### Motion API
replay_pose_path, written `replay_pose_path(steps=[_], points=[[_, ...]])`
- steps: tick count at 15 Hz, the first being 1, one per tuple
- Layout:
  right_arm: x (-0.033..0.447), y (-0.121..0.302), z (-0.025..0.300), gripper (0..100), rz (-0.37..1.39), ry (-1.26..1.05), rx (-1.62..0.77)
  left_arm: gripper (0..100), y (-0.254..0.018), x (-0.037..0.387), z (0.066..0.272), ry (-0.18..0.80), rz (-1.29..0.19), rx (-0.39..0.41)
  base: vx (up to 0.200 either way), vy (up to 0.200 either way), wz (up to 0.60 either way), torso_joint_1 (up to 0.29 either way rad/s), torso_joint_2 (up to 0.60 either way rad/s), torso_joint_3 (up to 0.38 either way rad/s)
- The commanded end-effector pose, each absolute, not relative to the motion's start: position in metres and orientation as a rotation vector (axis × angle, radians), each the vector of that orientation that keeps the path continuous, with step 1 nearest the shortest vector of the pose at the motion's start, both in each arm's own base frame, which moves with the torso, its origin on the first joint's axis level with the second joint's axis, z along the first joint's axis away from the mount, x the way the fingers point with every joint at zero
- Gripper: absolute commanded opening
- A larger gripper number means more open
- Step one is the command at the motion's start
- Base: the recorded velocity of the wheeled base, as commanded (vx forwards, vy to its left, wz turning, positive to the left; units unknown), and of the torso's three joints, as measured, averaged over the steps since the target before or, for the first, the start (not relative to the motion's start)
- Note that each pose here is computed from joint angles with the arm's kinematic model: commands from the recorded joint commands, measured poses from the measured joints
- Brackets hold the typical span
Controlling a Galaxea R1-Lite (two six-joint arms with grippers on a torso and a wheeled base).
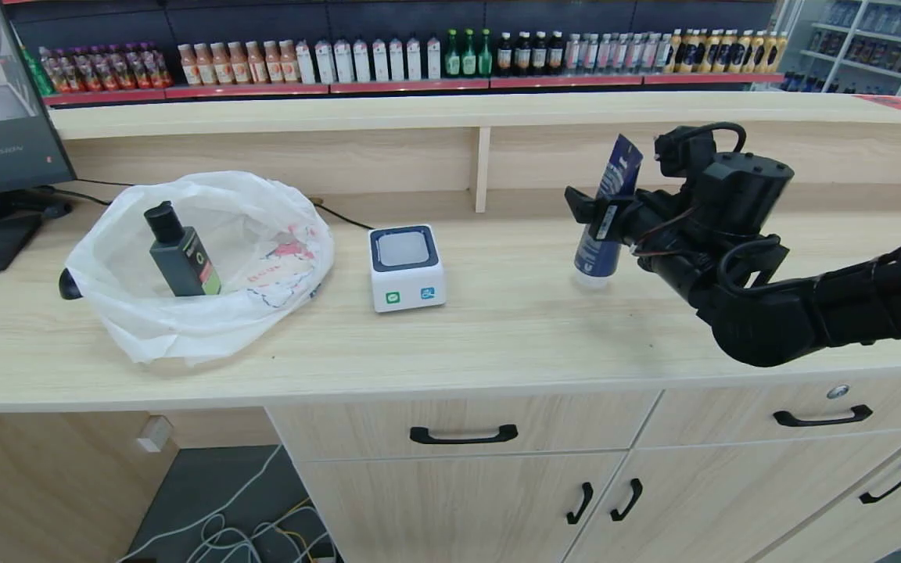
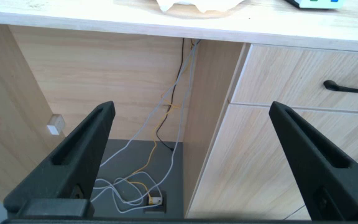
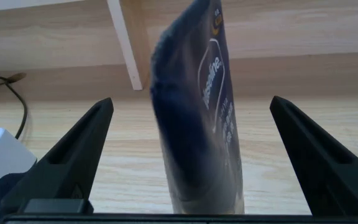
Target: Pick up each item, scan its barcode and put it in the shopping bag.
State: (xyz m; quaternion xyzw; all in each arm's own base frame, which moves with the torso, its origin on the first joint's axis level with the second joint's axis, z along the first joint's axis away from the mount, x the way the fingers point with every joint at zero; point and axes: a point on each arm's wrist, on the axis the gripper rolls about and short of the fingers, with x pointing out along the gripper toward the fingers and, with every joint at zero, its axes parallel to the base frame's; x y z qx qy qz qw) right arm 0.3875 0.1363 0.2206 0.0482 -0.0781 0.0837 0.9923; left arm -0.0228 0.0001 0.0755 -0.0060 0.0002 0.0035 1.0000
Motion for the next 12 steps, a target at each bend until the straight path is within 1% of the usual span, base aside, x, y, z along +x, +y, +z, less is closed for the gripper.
replay_pose_path(steps=[1,12], points=[[0.391,0.133,0.217,100,0.158,-0.148,0.1,100,0.0,-0.023,0.075,0.0,0.008,-0.012,0.0,0.0,0.0,0.0,0.0,0.0],[0.404,0.125,0.196,100,0.148,-0.134,0.137,100,0.0,-0.023,0.075,0.0,0.008,-0.012,0.0,0.0,0.0,0.0,0.0,0.0]])
